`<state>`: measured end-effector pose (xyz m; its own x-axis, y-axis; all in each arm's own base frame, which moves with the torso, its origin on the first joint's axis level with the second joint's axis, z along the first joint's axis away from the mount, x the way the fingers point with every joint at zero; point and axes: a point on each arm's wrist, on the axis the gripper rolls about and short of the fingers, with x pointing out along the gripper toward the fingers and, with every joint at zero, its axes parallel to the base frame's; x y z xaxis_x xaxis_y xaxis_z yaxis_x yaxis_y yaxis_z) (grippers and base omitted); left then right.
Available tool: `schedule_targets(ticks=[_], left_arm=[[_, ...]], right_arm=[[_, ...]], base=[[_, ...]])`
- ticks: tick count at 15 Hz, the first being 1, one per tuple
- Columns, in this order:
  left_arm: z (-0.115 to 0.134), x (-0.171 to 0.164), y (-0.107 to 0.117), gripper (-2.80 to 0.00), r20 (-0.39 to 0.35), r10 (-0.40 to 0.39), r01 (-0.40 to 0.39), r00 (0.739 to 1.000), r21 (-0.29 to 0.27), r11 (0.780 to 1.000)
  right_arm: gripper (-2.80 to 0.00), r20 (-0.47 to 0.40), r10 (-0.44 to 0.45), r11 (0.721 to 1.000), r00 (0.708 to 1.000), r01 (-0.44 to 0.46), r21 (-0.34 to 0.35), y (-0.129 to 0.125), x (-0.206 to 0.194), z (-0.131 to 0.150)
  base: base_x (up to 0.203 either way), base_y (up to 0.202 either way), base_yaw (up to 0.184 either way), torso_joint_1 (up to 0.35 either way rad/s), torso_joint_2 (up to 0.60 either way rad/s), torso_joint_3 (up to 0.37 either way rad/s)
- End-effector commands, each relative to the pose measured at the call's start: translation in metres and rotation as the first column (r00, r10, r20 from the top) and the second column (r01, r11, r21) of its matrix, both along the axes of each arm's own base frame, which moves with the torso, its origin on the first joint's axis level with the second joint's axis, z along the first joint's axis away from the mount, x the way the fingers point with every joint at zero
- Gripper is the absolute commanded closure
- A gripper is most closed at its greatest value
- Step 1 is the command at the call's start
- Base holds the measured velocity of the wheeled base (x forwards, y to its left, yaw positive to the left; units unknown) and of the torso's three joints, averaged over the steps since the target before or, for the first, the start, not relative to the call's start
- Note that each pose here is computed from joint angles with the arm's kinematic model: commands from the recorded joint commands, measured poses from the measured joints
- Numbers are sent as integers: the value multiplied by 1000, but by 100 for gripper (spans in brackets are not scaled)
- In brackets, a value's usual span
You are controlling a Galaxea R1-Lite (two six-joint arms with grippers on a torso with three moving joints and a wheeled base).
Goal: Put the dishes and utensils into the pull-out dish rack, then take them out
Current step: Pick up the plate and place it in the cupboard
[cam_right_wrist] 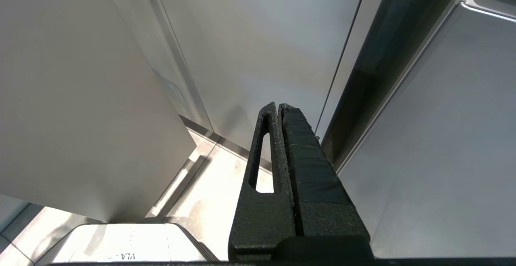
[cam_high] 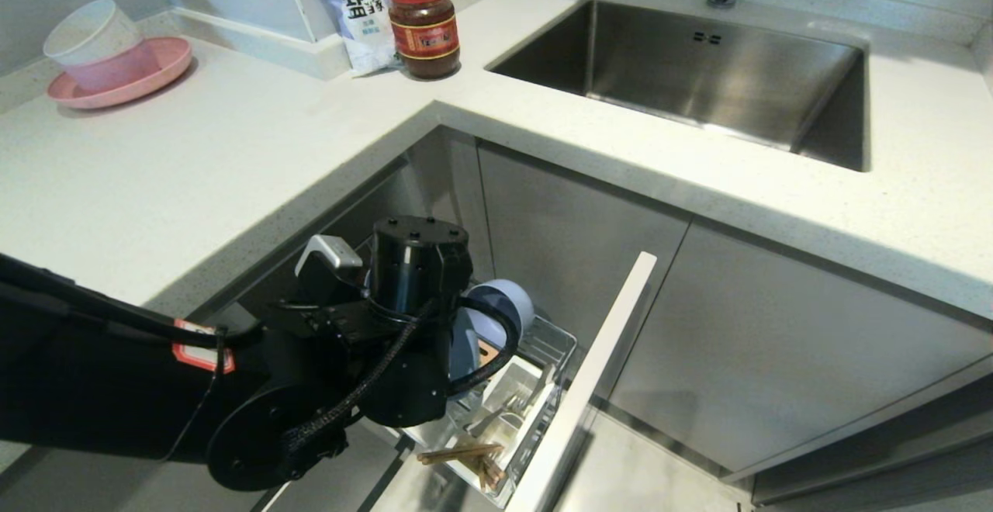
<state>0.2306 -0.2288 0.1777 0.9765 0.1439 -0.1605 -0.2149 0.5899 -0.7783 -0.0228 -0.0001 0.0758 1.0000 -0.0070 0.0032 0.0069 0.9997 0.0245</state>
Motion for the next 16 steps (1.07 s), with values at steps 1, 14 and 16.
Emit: schedule_targets(ticks=[1, 14, 16], left_arm=[[-7, 3, -3, 0, -10, 9, -9, 1000, -1, 1000], [14, -2, 5, 0, 35, 2, 1, 999, -66, 998], [20, -5, 7, 0, 43, -29, 33, 999, -86, 996]], right_arm=[[0, 3, -1, 1000, 1000, 1, 0, 0, 0, 0], [0, 3, -1, 1000, 1000, 1, 0, 0, 0, 0], [0, 4, 0, 1000, 1000, 0, 0, 0, 0, 0]], base=[[0, 0, 0, 0, 0, 0], [0, 0, 0, 0, 0, 0], [0, 0, 0, 0, 0, 0]])
